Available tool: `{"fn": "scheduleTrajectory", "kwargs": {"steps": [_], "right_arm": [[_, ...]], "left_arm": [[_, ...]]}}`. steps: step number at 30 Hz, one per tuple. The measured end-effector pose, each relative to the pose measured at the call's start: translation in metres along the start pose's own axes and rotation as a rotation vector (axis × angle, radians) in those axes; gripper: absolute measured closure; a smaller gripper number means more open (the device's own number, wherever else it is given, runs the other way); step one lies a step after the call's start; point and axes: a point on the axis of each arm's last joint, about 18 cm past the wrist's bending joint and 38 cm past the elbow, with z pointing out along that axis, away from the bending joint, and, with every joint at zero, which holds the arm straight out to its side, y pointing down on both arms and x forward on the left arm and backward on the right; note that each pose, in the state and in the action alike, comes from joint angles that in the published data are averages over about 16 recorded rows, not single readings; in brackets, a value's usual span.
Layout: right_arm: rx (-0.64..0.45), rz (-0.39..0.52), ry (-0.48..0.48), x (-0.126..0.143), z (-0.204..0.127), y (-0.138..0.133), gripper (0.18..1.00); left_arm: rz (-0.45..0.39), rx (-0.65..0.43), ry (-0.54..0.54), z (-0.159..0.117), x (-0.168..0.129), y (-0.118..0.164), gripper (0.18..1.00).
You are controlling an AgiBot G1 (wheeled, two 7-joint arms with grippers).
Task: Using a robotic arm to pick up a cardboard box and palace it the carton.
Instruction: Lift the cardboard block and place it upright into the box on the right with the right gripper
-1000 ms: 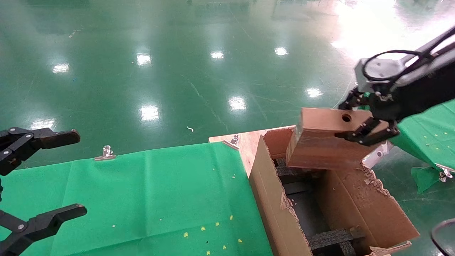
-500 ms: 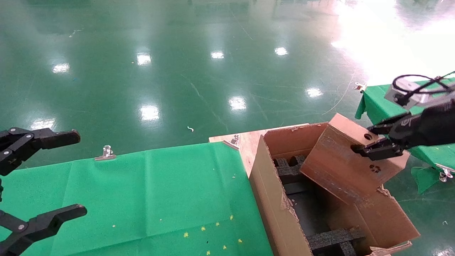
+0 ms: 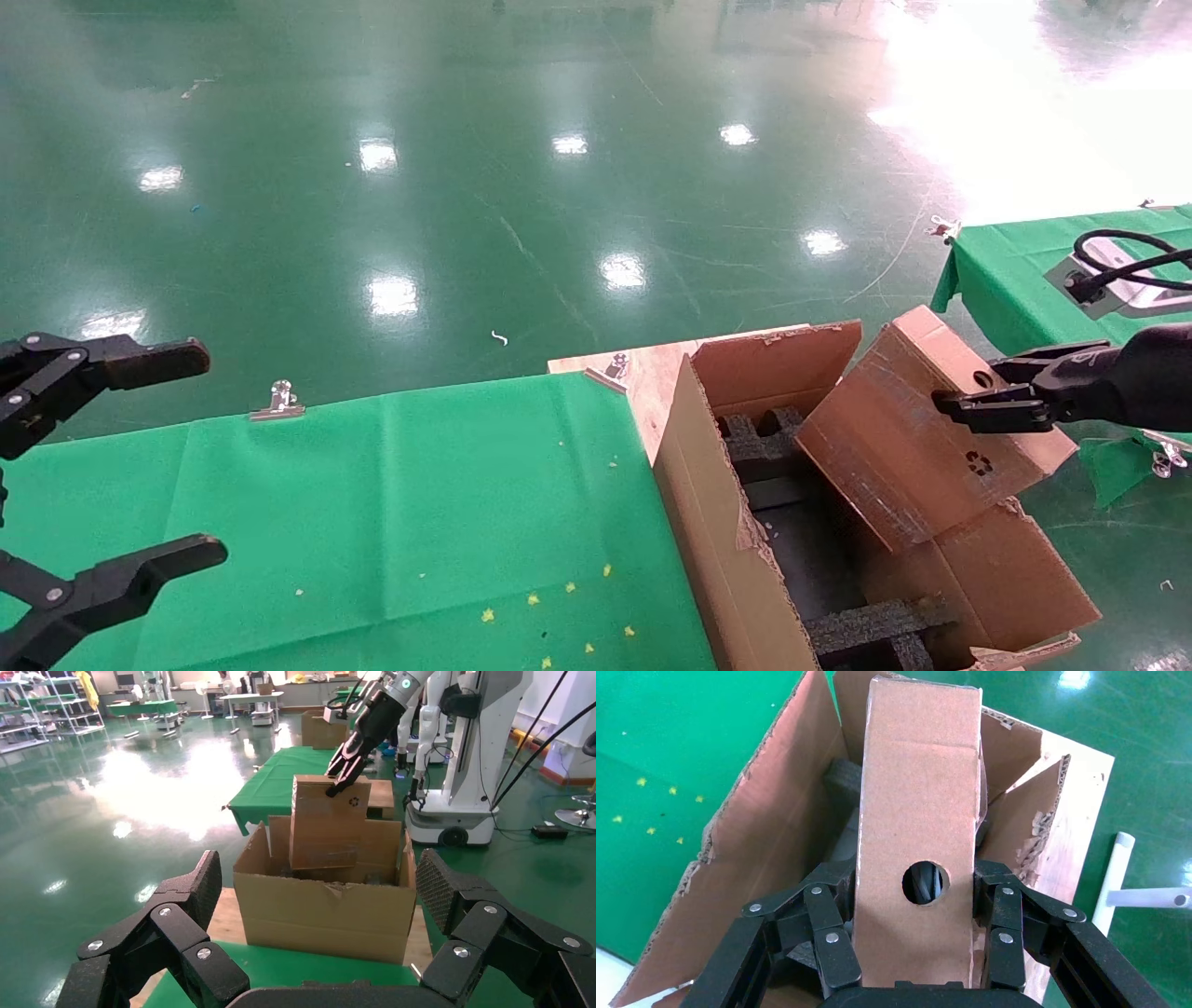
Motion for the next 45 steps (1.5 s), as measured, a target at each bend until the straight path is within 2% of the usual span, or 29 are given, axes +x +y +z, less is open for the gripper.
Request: {"fn": "scheduleTrajectory", "kwargs": {"steps": [15, 28, 45], "right_arm": [[-0.014, 0.033, 0.024, 0.005, 0.007, 0.001, 0.755], [-0.086, 0.121, 0.134, 0.012, 0.032, 0.017, 0.756], [-0.147, 0.201, 0.262, 0.004, 0.057, 0.031, 0.757]], "left_arm": [[0.0, 0.0, 0.0, 0.0, 0.0, 0.0, 0.184], [0.0, 0.0, 0.0, 0.0, 0.0, 0.0, 0.184], [0.0, 0.0, 0.0, 0.0, 0.0, 0.0, 0.184]]}}
